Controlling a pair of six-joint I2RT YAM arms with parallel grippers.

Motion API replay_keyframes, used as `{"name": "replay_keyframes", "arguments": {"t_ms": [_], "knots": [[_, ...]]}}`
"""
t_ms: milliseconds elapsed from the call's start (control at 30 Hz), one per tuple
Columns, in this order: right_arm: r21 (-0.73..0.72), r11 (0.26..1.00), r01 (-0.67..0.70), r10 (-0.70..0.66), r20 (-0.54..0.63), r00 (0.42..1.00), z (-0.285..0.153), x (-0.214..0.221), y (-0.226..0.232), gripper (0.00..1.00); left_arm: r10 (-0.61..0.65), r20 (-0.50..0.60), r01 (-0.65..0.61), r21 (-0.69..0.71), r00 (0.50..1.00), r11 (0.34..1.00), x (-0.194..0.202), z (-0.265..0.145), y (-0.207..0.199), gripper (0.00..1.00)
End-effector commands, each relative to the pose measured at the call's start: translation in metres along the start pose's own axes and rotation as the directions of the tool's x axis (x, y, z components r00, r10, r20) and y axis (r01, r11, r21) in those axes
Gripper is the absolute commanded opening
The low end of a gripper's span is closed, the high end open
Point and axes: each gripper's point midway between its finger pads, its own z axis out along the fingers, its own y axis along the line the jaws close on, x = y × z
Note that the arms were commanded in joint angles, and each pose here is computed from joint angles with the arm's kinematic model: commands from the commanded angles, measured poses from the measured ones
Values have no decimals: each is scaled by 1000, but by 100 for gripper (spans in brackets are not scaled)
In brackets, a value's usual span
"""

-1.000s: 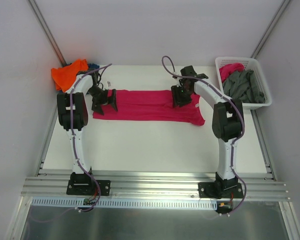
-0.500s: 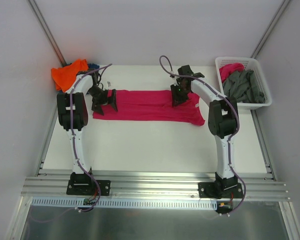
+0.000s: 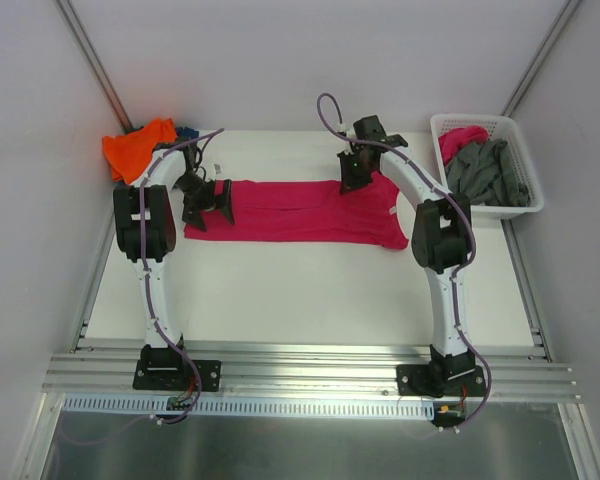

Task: Fold and stack the t-shirts
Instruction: Fold the tshirt

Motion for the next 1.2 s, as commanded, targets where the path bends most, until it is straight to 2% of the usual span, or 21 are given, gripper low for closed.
{"name": "replay_keyframes", "arguments": {"t_ms": [0,500,700,767,800,867,900,967,1000,1133,1167], "knots": [[1,1000,8,-8,87,996,-20,-28,9,1,28,8,-28,-27,1000,999,4,-11,-1,99],[62,997,54,-59,88,994,16,-35,-8,1,43,0,-43,-33,999,999,11,-12,-6,99],[81,995,56,-60,54,997,26,-24,-16,2,48,1,-48,-39,999,998,10,-11,-6,99],[116,992,45,-50,46,998,26,-21,-22,18,51,3,-50,-39,999,998,10,-12,-7,99],[128,991,38,-45,50,998,25,-21,-24,40,53,2,-53,-38,999,998,10,-11,-8,99],[147,988,46,-55,60,997,22,-25,-25,62,55,4,-54,-36,998,998,9,-12,-9,99],[151,988,46,-56,65,996,21,-27,-26,76,56,4,-56,-36,998,998,9,-11,-9,99],[153,987,45,-58,86,995,13,-33,-25,85,59,4,-59,-34,998,998,9,-11,-11,99],[154,987,42,-57,94,994,10,-35,-24,99,60,8,-59,-36,998,998,7,-12,-11,99],[165,986,30,-50,119,992,-16,-40,-21,100,63,15,-62,-35,998,997,7,-15,-13,99],[166,986,17,-42,147,988,-33,-45,-19,100,65,19,-64,-37,998,997,6,-16,-13,99]]}}
